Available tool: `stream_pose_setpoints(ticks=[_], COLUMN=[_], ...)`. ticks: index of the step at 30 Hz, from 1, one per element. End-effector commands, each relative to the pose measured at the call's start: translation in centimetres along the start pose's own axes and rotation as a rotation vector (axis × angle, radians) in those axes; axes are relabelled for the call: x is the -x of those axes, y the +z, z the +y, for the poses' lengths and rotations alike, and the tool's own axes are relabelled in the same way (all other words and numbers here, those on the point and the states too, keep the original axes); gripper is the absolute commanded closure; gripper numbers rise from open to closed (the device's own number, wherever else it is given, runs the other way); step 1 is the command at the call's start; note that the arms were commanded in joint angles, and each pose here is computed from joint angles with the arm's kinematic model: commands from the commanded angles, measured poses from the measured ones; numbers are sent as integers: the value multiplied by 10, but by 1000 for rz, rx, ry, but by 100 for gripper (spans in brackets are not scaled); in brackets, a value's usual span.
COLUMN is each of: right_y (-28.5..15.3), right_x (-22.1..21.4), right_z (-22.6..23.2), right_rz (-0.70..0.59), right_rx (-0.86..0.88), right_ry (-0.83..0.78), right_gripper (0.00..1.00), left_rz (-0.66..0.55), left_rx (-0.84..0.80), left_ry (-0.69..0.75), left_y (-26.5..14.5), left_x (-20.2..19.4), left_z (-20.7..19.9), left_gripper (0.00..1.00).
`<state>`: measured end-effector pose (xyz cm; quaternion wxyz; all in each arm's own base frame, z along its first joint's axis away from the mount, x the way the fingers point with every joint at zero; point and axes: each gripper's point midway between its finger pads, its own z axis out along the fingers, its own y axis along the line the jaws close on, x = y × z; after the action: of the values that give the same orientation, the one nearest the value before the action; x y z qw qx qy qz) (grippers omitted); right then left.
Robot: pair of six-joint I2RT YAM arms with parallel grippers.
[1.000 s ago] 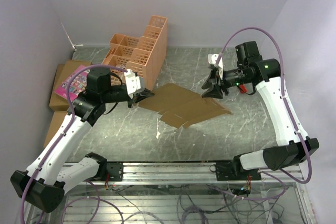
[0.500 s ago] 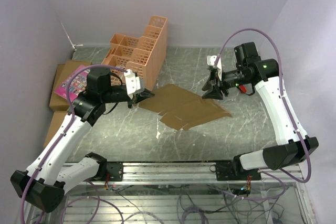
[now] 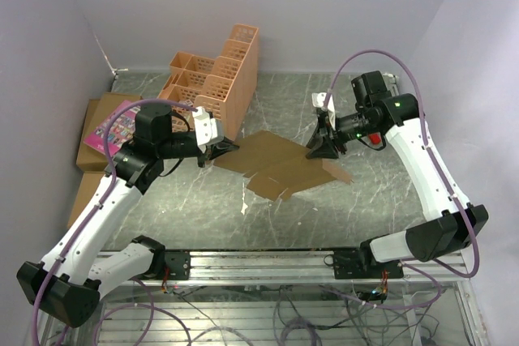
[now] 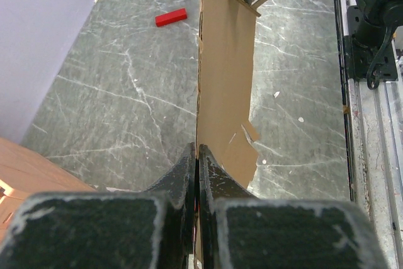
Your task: Fold the paper box
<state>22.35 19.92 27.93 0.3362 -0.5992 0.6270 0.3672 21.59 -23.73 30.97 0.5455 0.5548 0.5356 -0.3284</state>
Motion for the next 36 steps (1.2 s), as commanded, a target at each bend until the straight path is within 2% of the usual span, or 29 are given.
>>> stream_pose_setpoints(ticks=[1, 7, 12, 20, 23, 25, 29, 32, 36], right_y=[6, 10, 9, 2, -3, -6, -14, -20, -23], right_x=[0, 1, 5, 18, 23, 25, 26, 26, 30], right_z=[0, -1, 2, 8, 11, 13, 17, 23, 29], right_rz=[-11, -14, -24, -60, -62, -57, -34, -21, -28], right_rx=[1, 14, 20, 12, -4, -17, -47, -46, -34], right_ry=[0, -3, -13, -46, -63, -76, -94, -102, -114], right_gripper=[71, 82, 100, 100, 100, 100, 100, 100, 100], left_rz=[-51, -58, -53, -32, -8, 19, 57, 34, 20], left_rx=[-20, -25, -25, 17, 61, 93, 197, 276, 284], left_ry=[51, 56, 56, 48, 25, 20, 41, 63, 65], left_y=[-3, -4, -3, -6, -10, -16, -30, -41, -43], left_x=[20, 22, 20, 14, 9, 6, -3, -2, -6], left_z=[-1, -3, -3, 1, 4, 5, 10, 10, 5], left_gripper=[93, 93, 93, 91, 61, 48, 36, 26, 22])
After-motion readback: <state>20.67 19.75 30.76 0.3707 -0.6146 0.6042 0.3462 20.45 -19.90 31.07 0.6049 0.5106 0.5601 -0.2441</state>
